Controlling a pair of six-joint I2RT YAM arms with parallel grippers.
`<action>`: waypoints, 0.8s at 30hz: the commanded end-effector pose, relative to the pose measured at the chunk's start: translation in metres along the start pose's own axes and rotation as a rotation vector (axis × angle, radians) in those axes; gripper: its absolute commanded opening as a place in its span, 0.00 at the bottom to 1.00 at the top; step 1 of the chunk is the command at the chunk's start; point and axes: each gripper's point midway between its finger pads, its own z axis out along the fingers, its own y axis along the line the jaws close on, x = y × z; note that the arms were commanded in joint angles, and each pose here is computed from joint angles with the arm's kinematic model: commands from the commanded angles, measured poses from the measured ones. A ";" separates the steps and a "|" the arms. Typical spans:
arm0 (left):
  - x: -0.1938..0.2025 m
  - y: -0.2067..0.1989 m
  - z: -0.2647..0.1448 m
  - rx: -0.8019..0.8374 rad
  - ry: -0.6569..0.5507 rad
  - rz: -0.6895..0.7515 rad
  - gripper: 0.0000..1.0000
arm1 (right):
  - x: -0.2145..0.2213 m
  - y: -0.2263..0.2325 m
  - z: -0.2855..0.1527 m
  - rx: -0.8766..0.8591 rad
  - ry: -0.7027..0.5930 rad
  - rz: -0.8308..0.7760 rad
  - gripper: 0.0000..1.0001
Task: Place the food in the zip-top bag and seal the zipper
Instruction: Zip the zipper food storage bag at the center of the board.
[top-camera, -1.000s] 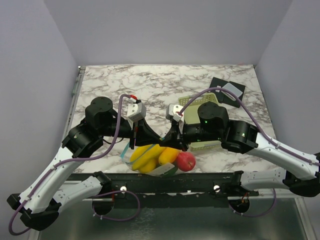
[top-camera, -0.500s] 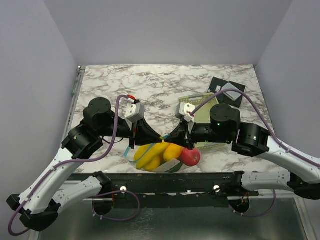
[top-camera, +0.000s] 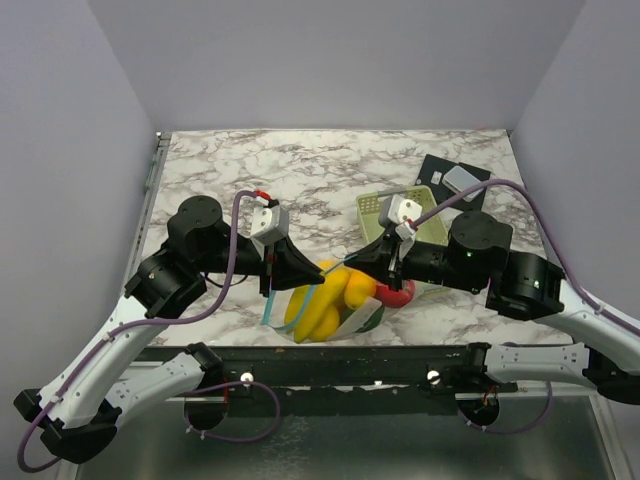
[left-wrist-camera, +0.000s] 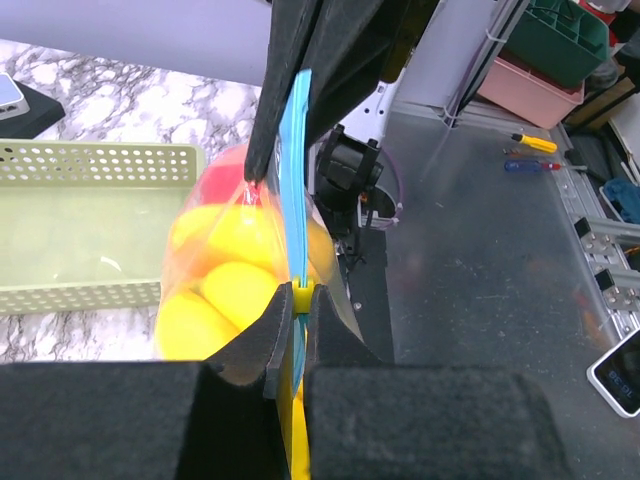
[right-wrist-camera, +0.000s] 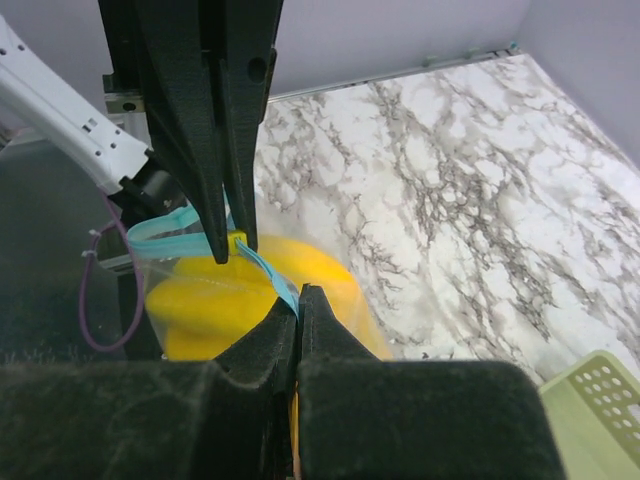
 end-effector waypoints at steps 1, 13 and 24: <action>0.020 -0.010 -0.003 0.034 0.057 -0.084 0.00 | -0.059 -0.046 -0.030 0.250 -0.210 -0.034 0.01; 0.023 -0.010 -0.003 0.026 0.059 -0.093 0.00 | -0.059 -0.089 -0.042 0.505 -0.233 -0.088 0.01; 0.028 -0.008 -0.004 0.013 0.063 -0.101 0.00 | -0.067 -0.122 -0.067 0.736 -0.308 -0.132 0.01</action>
